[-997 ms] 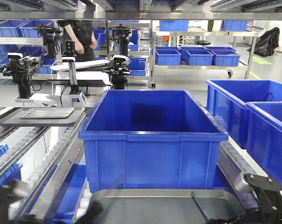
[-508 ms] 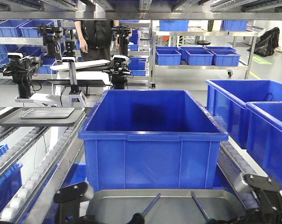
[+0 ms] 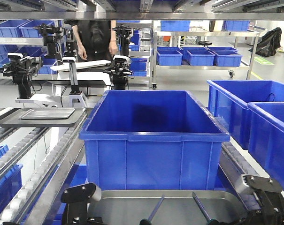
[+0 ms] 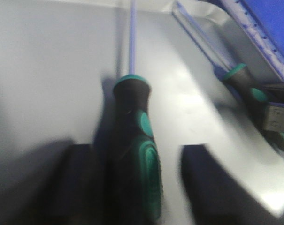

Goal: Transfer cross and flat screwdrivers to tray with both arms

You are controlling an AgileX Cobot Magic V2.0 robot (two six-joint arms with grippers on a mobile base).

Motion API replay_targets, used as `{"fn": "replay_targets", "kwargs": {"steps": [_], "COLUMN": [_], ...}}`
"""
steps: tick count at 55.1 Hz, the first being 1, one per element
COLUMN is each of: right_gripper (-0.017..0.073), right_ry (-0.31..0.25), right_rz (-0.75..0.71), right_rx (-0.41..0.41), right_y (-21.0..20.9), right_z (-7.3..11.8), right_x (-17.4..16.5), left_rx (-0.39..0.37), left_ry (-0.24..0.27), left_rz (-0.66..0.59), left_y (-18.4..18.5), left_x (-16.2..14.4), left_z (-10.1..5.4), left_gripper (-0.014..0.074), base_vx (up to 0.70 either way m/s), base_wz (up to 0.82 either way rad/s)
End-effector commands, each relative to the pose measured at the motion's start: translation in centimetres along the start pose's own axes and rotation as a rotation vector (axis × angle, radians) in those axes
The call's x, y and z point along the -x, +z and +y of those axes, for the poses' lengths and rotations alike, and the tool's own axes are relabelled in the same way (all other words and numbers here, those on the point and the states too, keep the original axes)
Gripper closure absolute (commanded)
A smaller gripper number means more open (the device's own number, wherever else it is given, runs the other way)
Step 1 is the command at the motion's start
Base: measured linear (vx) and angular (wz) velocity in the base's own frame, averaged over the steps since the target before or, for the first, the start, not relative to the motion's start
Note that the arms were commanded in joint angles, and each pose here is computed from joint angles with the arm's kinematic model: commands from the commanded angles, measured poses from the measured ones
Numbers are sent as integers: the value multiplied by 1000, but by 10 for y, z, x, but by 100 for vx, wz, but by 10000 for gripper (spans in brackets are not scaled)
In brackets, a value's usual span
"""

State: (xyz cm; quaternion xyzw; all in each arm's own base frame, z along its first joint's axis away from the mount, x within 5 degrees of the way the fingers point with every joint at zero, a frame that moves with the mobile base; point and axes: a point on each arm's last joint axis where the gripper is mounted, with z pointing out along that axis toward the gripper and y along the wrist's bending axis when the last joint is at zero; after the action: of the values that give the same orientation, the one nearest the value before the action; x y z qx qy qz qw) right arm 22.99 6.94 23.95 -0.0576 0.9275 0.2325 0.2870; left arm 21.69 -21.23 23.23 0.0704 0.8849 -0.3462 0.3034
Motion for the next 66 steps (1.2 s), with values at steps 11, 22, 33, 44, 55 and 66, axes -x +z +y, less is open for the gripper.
{"fn": "replay_targets", "kwargs": {"steps": [11,22,33,44,55,66], "right_gripper": [19,162,554,568,568,567], "right_ry": [-124,-214,-309,-394,-402,-456], "right_rz": [-86,-245,-355,-516,-771,-866], "right_rx": [38,61,39,-73,-193,-331], "right_y": [-31,-81,-126,-186,-253,-275], "right_z": [17,42,57,65,68,60], "right_x": [12,26,15,-23,-93,-129], "left_rx": [-146,-165,-195,-255,-126,-68], "left_ry": [137,272,419,630,686,734], "left_rz": [-120,-237,-350,-375,-257,-356], "left_y": [-31,-68,-113,-166,-193,-218], "left_x": [33,44,48,32,-15,-37], "left_z": [-39,-51,-63,-72,-34,-14], "left_gripper": [97,318,602,592,592,591], "base_vx": [0,0,0,0,0,0], "base_wz": [0,0,0,0,0,0]}}
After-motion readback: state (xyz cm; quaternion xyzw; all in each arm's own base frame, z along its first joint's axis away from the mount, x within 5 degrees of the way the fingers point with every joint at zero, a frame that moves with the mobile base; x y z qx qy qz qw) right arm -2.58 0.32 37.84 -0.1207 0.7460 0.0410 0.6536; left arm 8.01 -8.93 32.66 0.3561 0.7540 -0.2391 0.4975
